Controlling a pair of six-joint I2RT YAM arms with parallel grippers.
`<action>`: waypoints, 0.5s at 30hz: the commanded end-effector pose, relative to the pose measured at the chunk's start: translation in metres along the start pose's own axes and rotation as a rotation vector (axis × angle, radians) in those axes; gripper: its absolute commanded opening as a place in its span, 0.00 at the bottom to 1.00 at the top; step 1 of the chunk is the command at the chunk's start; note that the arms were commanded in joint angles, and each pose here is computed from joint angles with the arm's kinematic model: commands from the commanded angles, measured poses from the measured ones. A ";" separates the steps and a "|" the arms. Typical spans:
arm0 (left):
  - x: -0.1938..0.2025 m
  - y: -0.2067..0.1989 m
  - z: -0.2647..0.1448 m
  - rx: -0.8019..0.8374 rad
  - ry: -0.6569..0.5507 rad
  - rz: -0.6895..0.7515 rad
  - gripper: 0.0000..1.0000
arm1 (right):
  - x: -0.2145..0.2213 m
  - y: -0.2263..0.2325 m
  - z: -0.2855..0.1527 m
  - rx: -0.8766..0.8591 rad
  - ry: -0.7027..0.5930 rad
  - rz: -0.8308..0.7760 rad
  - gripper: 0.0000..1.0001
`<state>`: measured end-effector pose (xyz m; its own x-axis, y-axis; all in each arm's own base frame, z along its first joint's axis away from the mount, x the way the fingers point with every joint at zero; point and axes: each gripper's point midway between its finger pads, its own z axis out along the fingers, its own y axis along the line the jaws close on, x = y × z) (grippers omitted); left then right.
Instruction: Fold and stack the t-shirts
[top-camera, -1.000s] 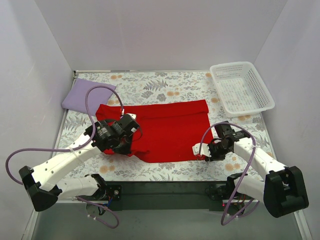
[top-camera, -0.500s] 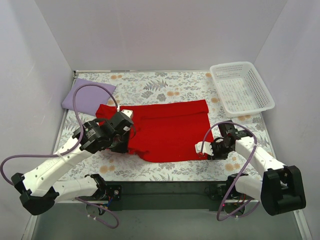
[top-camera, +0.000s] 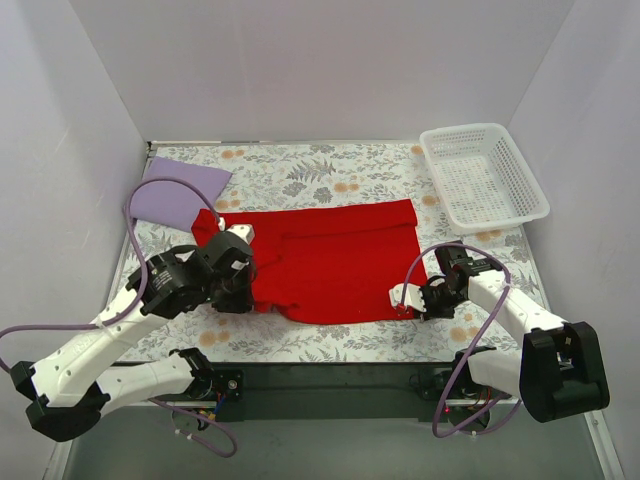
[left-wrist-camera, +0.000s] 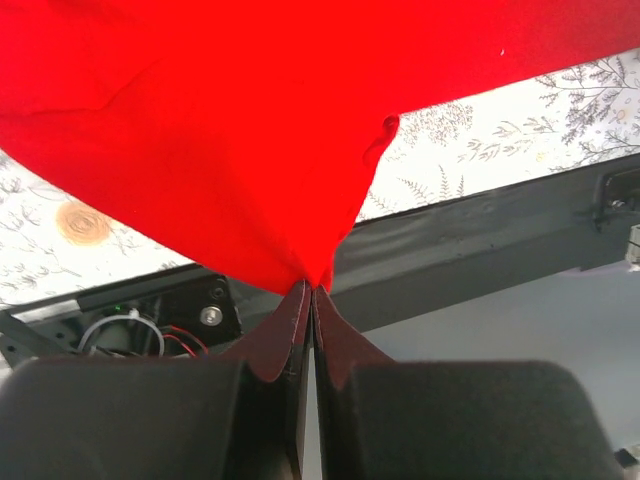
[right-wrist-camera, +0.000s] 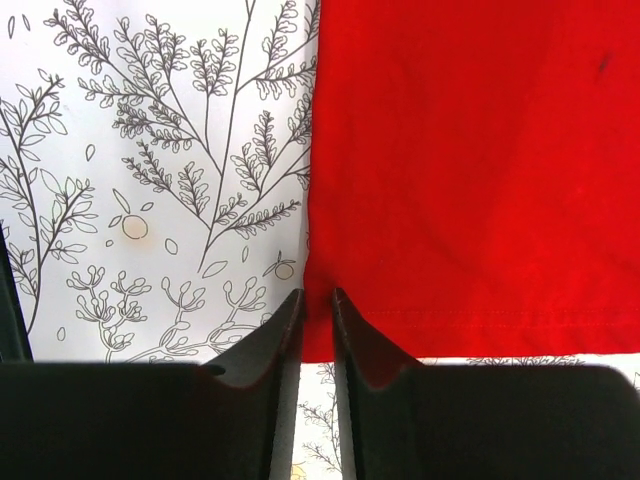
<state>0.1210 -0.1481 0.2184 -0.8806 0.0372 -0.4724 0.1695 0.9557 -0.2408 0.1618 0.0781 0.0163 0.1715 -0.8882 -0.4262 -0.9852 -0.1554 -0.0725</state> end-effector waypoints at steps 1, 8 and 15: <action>0.022 0.005 -0.003 -0.002 0.077 -0.044 0.00 | 0.005 0.011 0.007 -0.034 0.004 0.013 0.20; 0.047 0.011 0.012 -0.029 0.169 -0.079 0.00 | -0.011 0.001 -0.006 0.016 -0.045 0.010 0.01; 0.057 0.017 0.021 -0.066 0.204 -0.109 0.00 | -0.018 -0.012 -0.020 0.047 -0.046 0.042 0.01</action>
<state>0.0960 -0.1433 0.1736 -0.9482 -0.0007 -0.3178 0.0776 0.9692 -0.2337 0.1637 0.0828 0.0265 0.1503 -0.8798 -0.4509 -0.9884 -0.1235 -0.0884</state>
